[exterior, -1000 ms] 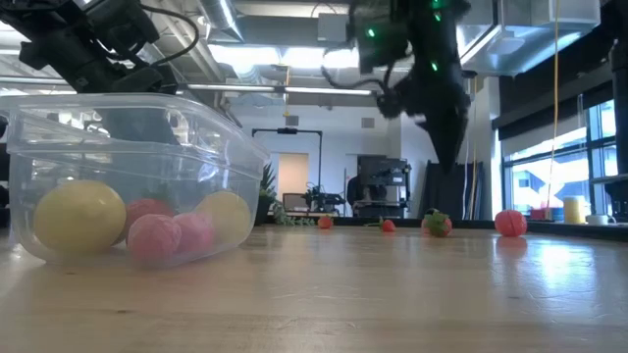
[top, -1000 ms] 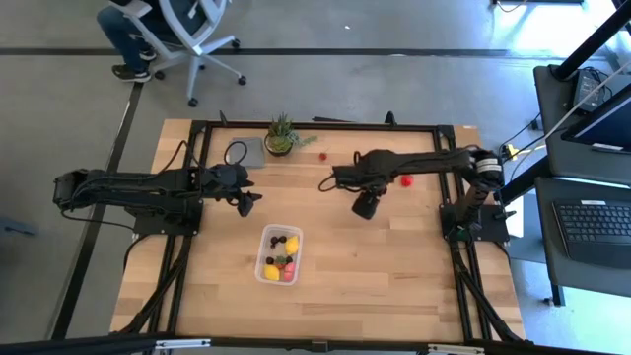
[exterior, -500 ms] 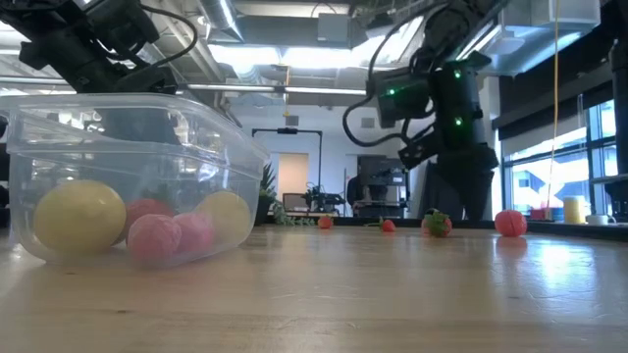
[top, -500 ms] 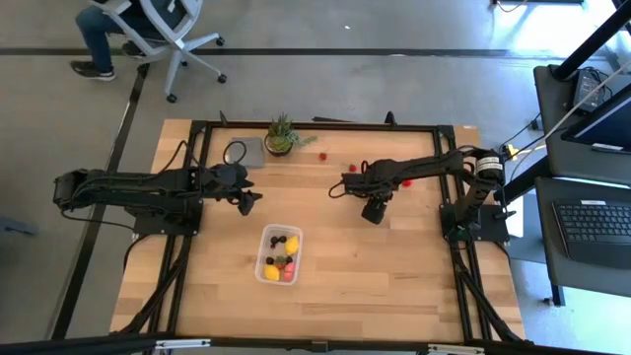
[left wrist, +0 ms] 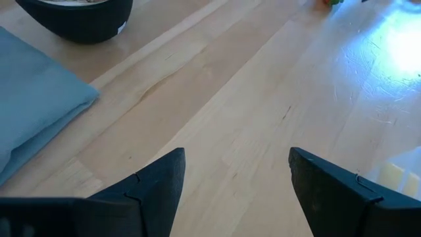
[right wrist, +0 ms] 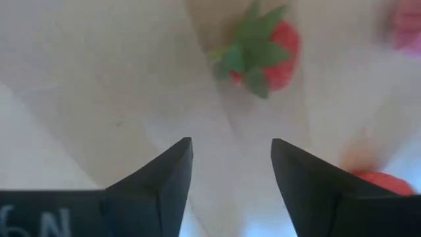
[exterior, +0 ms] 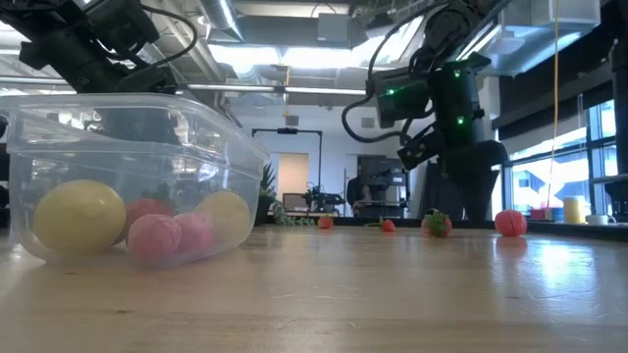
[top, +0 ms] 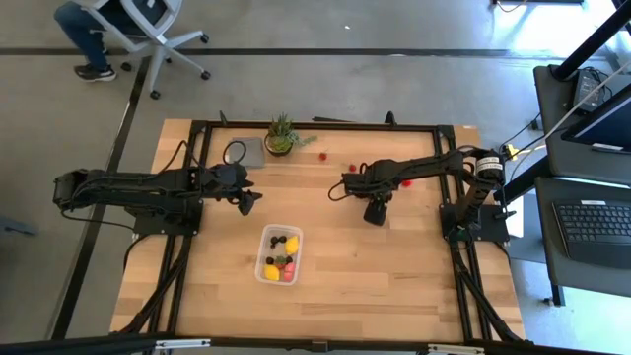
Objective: Pick and placing Produce into tupperware
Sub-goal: Put the red strawberry into the transparent bin
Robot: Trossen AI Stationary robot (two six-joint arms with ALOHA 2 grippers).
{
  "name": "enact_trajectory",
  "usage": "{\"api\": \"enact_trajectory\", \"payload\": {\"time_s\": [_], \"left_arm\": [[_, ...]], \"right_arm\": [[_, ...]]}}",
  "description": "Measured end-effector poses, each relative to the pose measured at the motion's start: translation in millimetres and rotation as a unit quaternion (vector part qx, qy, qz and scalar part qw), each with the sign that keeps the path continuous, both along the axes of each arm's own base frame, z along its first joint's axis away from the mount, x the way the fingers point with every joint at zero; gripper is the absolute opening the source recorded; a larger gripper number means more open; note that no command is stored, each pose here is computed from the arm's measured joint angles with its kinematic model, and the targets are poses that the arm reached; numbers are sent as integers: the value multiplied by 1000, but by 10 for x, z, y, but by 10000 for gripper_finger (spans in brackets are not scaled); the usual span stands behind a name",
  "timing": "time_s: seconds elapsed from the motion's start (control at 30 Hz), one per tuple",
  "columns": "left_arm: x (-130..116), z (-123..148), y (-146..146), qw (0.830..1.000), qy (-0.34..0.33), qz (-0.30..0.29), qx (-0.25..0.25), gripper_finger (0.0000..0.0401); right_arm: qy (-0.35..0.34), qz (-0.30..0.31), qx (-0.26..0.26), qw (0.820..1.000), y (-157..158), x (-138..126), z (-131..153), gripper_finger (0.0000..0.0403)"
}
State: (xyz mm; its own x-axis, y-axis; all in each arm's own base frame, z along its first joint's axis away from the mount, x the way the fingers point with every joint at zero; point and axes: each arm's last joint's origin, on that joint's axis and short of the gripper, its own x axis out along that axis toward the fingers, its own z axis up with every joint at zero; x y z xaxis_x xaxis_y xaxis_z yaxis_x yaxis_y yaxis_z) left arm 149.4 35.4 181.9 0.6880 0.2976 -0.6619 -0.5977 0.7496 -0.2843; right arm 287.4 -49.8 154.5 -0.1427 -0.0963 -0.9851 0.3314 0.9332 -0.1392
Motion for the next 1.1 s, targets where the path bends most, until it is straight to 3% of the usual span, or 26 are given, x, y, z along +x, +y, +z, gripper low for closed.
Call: {"api": "enact_trajectory", "payload": {"time_s": [0.27, 0.47, 0.77, 1.1], "left_arm": [[0, 0, 0, 1000, -3, 6, -6, 261], [0, 1, 0, 1000, -4, 8, -8, 261], [0, 0, 0, 1000, -7, 15, -16, 261], [0, 0, 1, 1000, -7, 17, -17, 261]], "right_arm": [[-2, -2, 11, 1000, 8, 3, 0, 288], [-7, -21, 8, 1000, 23, 10, 0, 306], [1, 145, 30, 989, -51, -10, 43, 307], [-49, 258, 16, 965, -203, 35, 140, 307]]}}
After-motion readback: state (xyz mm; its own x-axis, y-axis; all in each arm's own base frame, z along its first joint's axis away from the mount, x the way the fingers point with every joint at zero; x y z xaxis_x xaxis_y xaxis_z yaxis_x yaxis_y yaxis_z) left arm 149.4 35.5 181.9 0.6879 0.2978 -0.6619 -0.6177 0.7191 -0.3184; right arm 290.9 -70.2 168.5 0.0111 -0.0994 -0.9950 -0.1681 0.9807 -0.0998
